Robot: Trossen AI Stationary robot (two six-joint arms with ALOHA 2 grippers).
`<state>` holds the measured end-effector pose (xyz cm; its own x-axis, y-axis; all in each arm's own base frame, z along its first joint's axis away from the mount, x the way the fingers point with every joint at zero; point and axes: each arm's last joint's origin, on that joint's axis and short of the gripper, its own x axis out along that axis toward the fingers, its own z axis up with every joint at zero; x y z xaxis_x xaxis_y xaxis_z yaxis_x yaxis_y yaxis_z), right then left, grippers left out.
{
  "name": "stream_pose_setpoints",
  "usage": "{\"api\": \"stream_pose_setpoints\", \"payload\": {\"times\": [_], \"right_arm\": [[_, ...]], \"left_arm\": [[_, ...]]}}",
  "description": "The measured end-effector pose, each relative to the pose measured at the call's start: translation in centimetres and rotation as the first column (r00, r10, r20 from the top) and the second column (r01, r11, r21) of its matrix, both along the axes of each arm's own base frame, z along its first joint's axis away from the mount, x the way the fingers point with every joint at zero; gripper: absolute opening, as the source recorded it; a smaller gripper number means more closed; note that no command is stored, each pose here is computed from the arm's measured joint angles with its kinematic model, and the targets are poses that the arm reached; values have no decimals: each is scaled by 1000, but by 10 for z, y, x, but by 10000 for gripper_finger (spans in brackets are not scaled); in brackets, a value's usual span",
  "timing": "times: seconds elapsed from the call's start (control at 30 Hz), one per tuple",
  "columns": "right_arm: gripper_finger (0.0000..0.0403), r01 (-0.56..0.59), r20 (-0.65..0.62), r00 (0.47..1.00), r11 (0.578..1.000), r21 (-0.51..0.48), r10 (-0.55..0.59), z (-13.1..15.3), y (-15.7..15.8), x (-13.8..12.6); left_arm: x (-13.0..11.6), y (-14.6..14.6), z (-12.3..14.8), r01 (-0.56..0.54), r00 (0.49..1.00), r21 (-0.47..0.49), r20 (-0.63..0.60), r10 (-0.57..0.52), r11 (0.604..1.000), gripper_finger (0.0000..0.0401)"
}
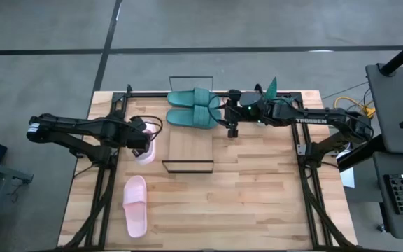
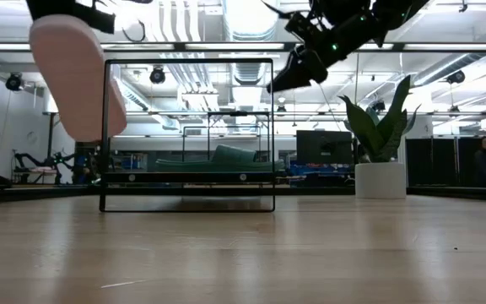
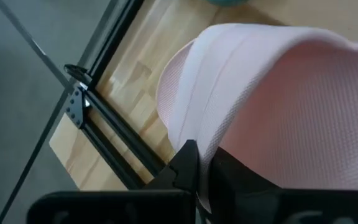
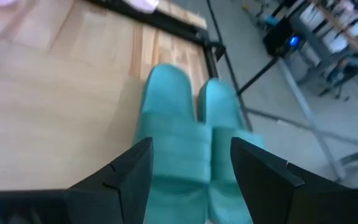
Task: Pick and place slides into the shelf
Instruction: Put the top pink slides on the shelf
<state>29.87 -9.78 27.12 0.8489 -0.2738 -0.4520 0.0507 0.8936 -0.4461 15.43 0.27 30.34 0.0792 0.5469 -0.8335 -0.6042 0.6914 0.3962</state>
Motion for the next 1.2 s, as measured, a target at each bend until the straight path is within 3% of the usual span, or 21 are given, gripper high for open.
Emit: {"api": "stream_pose_setpoints", "payload": {"times": [0.27,0.4,0.57,0.8,1.03,1.2], "right_arm": [[206,-86,64,994,992,-97,93,29,15,11],[206,-256,93,958,955,-149,271,44,31,18],[206,-517,99,824,811,-275,558,58,60,23],[206,-605,-11,717,615,-506,697,57,89,29],[206,-502,-94,800,576,-645,592,44,95,47],[206,-475,-101,802,525,-706,589,39,99,57]], "left_arm": [[6,2,24,-6,999,72,32,4,997,0],[11,3,42,-21,996,148,94,7,989,0],[21,4,55,-13,992,247,121,-18,969,0],[51,2,62,82,979,303,153,-133,950,0],[77,0,69,202,949,363,156,-273,910,0],[89,-1,76,246,917,415,192,-348,876,0]]}}
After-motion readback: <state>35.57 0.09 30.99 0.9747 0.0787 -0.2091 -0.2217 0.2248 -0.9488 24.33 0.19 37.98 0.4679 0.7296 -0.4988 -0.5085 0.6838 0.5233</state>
